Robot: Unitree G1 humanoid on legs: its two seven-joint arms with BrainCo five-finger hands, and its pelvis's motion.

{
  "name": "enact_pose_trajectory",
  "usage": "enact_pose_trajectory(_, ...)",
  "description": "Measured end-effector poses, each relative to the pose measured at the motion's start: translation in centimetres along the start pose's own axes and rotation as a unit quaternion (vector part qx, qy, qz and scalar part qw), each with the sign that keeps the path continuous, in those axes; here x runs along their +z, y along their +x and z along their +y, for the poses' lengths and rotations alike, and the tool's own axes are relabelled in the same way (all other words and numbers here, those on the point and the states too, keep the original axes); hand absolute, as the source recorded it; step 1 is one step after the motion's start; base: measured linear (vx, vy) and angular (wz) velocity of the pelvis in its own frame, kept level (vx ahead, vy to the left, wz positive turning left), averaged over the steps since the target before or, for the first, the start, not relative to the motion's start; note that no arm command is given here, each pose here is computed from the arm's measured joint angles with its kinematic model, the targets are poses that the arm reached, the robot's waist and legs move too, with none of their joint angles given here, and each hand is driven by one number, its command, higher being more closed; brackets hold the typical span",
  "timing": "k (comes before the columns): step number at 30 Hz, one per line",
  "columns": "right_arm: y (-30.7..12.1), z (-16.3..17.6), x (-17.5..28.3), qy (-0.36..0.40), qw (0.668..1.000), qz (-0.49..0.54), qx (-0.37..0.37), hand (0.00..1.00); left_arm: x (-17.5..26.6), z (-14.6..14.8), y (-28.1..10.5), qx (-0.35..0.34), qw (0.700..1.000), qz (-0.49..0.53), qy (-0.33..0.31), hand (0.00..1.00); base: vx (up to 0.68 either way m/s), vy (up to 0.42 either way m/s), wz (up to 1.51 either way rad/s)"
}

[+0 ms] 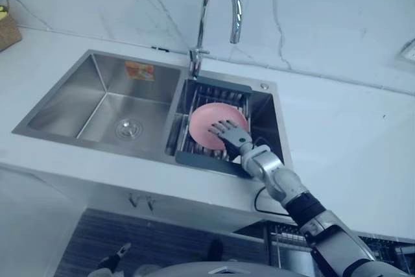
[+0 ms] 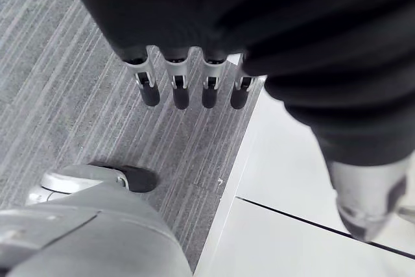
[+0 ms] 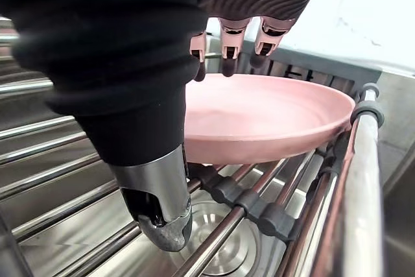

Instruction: Walk over to the sink, pick up the cup, carry it to the dishwasher, place the cup inside the dishwasher, then close the dishwasher door

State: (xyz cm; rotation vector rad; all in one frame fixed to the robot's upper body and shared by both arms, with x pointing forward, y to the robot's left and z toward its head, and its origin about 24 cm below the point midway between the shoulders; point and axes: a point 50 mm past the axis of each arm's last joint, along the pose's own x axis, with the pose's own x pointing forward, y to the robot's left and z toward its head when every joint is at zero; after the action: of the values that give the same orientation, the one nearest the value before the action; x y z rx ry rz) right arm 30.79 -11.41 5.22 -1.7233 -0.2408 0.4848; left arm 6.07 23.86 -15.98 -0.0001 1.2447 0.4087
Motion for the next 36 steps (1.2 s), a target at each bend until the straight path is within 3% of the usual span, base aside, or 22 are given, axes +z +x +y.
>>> enact_pose_trajectory(18,1.0,0.8,-1.0,-0.013,0.997,0.070,0.000,1.00,0.4,-0.5,0.0,-0.009,1.000,0.001,-0.010,0.00,0.00,0.000,0.00)
enact_pose_trajectory(27,0.5,0.1,-1.9,0.025,0.993,0.088,-0.081,1.00,0.8,-0.5,0.1,-0.005,1.000,-0.005,-0.011,0.00,0.00,0.000,0.00)
enact_pose_trajectory(32,-0.4,-1.6,-1.5,0.069,0.981,0.072,-0.167,1.00,1.1,-0.3,0.0,0.005,1.000,-0.016,-0.017,0.00,0.01,0.004,-0.01)
enact_pose_trajectory(36,-0.9,-1.7,-0.8,0.083,0.979,0.048,-0.179,1.00,1.0,-0.1,0.0,0.008,1.000,-0.020,-0.021,0.00,0.02,0.014,-0.03)
